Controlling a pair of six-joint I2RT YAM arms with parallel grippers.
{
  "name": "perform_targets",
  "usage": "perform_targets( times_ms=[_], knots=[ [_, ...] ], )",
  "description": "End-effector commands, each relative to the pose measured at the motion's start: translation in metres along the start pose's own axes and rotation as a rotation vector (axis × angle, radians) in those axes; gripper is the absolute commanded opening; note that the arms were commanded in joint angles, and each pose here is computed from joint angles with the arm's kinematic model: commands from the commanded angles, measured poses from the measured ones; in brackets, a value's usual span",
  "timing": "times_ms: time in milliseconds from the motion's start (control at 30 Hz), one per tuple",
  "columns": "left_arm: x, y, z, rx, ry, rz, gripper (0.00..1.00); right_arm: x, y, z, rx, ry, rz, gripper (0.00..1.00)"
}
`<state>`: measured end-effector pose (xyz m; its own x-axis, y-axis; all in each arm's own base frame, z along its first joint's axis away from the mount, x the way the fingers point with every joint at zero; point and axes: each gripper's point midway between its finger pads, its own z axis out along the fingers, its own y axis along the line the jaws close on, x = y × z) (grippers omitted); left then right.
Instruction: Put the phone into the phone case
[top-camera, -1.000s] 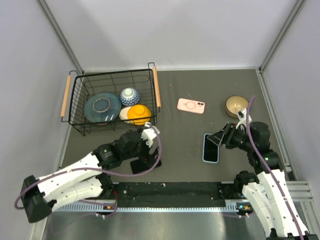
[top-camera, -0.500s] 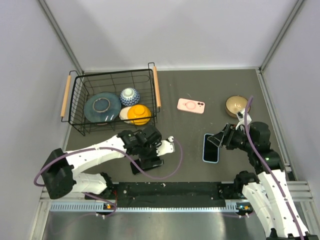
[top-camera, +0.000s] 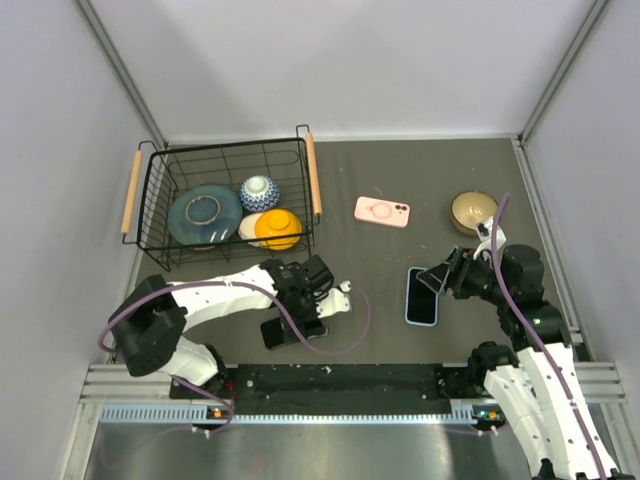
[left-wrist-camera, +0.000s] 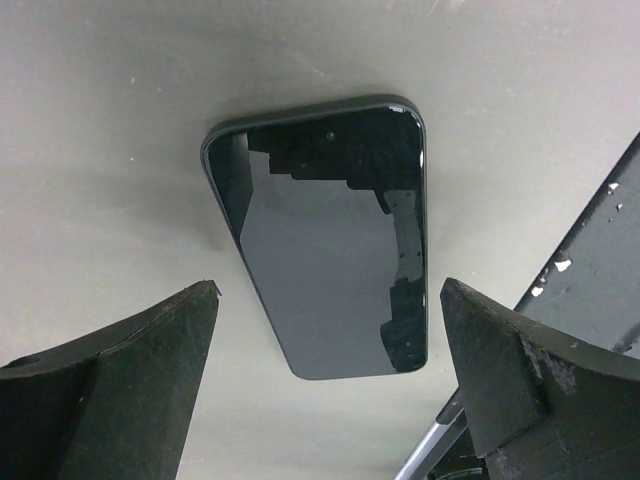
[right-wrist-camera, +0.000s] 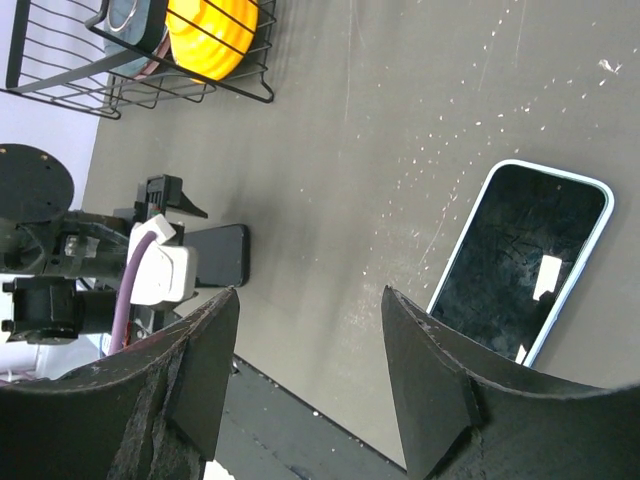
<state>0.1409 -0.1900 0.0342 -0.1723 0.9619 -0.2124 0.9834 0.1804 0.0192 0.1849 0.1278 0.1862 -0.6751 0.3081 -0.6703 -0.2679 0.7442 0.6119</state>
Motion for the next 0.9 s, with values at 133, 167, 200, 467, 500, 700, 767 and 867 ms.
perform_targets(
  times_ms=[133,167,200,467,500,700,767,867],
  knots=[
    [-0.006,0.001,0.020,0.008,-0.009,-0.014,0.99,-0.015,0.012,-0.008,-0.018,-0.052,-0.053,0.60],
    [-0.006,0.001,0.020,0.008,-0.007,-0.014,0.99,-0.015,0.011,-0.007,-0.015,-0.054,-0.055,0.60],
    [-0.006,0.001,0.020,0.008,-0.007,-0.012,0.99,-0.015,0.010,-0.007,-0.012,-0.054,-0.054,0.60],
    [-0.012,0.003,0.026,0.003,-0.026,-0.025,0.93,-0.015,0.010,-0.007,-0.014,-0.051,-0.057,0.61],
    [-0.014,0.004,0.026,0.003,-0.028,-0.028,0.91,-0.015,0.011,-0.008,-0.014,-0.053,-0.059,0.61],
    [-0.031,-0.001,0.020,0.022,-0.036,-0.037,0.67,-0.015,0.011,-0.008,-0.015,-0.057,-0.057,0.61],
    [-0.048,-0.009,0.014,0.021,-0.064,-0.039,0.67,-0.015,0.012,-0.009,-0.016,-0.059,-0.052,0.61],
    [-0.067,-0.012,0.009,0.026,-0.108,-0.093,0.53,-0.017,0.014,-0.010,-0.023,-0.063,-0.054,0.61]
  ],
)
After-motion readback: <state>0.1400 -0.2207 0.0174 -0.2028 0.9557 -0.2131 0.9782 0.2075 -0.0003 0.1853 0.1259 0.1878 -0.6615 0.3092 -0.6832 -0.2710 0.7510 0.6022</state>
